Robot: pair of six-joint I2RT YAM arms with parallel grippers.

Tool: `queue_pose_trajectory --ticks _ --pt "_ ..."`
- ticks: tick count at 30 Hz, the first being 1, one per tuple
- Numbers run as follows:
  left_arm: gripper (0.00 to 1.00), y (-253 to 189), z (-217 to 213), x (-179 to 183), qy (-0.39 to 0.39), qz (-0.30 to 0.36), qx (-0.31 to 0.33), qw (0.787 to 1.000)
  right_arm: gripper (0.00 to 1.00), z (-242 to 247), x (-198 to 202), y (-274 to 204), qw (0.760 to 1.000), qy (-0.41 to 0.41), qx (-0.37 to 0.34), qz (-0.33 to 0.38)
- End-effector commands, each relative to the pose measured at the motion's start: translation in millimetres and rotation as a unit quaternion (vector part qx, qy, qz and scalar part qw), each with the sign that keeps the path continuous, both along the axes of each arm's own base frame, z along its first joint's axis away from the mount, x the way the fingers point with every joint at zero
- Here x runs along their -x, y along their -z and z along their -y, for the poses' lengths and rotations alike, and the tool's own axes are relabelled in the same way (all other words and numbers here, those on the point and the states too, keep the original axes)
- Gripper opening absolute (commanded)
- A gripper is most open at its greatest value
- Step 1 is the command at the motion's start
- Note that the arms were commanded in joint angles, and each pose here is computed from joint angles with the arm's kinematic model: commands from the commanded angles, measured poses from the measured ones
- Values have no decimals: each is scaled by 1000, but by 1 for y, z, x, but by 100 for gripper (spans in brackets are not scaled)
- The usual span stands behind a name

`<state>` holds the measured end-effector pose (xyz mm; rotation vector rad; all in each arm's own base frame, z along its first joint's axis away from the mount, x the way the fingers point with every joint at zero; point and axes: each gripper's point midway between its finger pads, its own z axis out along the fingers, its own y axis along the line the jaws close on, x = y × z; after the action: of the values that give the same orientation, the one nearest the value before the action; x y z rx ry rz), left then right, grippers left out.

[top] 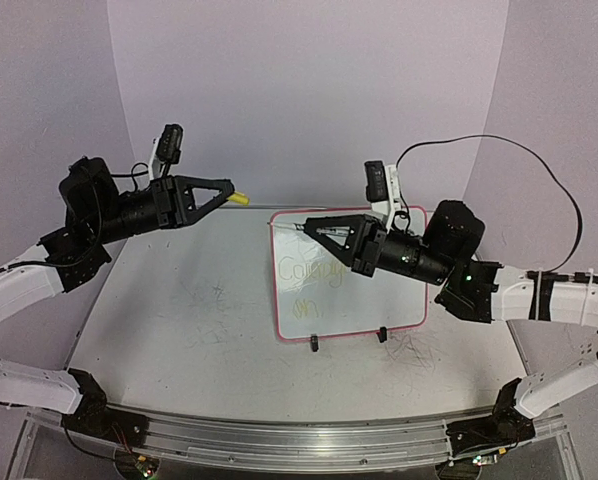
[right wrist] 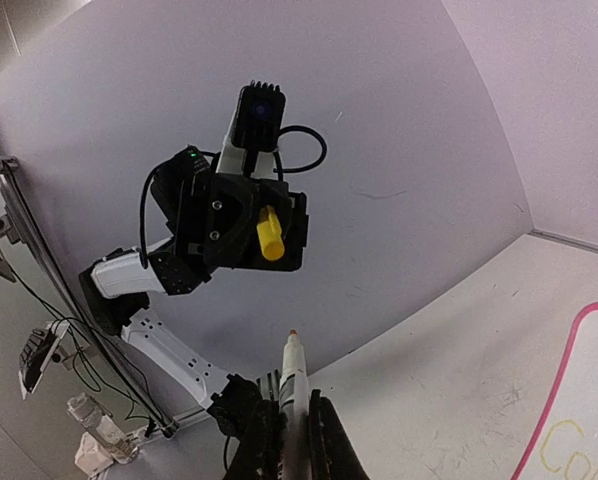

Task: Write a sentence on the whiteboard
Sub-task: Insert the whiteboard marker without the cap into the center of the board.

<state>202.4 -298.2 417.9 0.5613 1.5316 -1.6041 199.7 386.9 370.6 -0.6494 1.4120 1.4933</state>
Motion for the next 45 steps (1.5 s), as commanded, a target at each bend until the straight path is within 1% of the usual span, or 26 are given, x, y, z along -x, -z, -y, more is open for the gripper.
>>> queue_pose_trajectory --ticks 1,4,12,20,39,45 --pt "0 -26 2 15 21 32 54 998 0 0 5 -50 996 -25 -87 20" --pt "0 -25 0 17 20 33 59 997 0 0 6 -54 994 -33 -106 19" --pt "0 -20 -2 18 16 34 59 998 0 0 12 -58 991 -50 -123 25" --pt "0 -22 -2 19 16 38 60 997 0 -8 7 -51 991 -55 -118 11" --pt "0 -22 -3 20 17 38 61 997 0 -18 3 -49 991 -60 -117 6" --pt "0 -22 -5 21 13 40 63 997 0 -14 5 -47 991 -54 -119 8"
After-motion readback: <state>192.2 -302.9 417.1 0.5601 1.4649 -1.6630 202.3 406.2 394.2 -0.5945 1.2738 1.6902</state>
